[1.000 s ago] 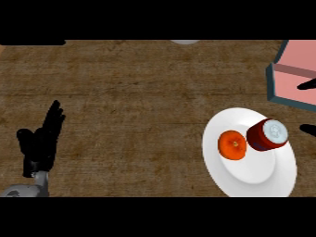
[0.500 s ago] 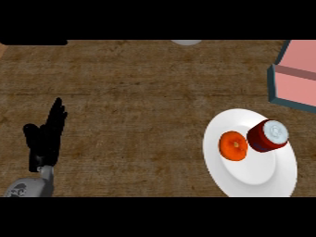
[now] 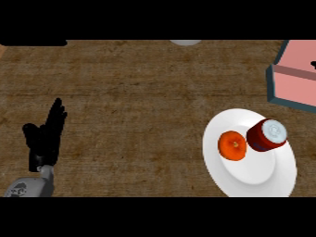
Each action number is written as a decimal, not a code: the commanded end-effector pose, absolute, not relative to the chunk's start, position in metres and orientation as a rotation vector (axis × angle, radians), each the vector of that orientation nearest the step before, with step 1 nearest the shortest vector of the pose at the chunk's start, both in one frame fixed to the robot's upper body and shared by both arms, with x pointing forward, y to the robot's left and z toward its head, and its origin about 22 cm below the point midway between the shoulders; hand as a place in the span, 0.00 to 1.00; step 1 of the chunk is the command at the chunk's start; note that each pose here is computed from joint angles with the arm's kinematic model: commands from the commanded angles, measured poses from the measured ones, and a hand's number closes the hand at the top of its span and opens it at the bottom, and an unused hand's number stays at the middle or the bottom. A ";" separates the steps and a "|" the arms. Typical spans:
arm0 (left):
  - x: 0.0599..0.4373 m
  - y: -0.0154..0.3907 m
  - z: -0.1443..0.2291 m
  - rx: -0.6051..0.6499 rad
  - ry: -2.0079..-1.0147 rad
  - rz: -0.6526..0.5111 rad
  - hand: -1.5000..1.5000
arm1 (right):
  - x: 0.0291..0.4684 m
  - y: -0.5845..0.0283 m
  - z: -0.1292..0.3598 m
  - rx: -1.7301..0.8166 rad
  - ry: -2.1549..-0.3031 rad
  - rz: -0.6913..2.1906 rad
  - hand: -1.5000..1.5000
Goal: Pick the can from the plate and place it in the cardboard box
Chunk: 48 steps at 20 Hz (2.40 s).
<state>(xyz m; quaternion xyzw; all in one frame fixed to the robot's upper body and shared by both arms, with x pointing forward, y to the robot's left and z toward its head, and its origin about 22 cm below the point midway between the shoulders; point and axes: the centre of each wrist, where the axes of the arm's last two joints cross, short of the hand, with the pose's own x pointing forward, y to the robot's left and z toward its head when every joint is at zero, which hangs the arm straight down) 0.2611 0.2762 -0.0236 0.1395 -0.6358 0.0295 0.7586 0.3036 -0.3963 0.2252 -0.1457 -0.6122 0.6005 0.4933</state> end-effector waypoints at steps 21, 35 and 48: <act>0.236 0.290 -0.036 0.297 -1.380 0.054 0.50 | 0.272 -0.318 0.188 -0.494 -1.165 1.589 0.00; 0.266 0.285 -0.013 0.289 -1.392 0.060 0.50 | 0.283 -0.292 0.168 -0.547 -1.073 1.560 0.00; 0.262 0.283 -0.004 0.317 -1.390 0.060 0.50 | 0.303 -0.267 0.146 -0.593 -1.011 1.630 0.00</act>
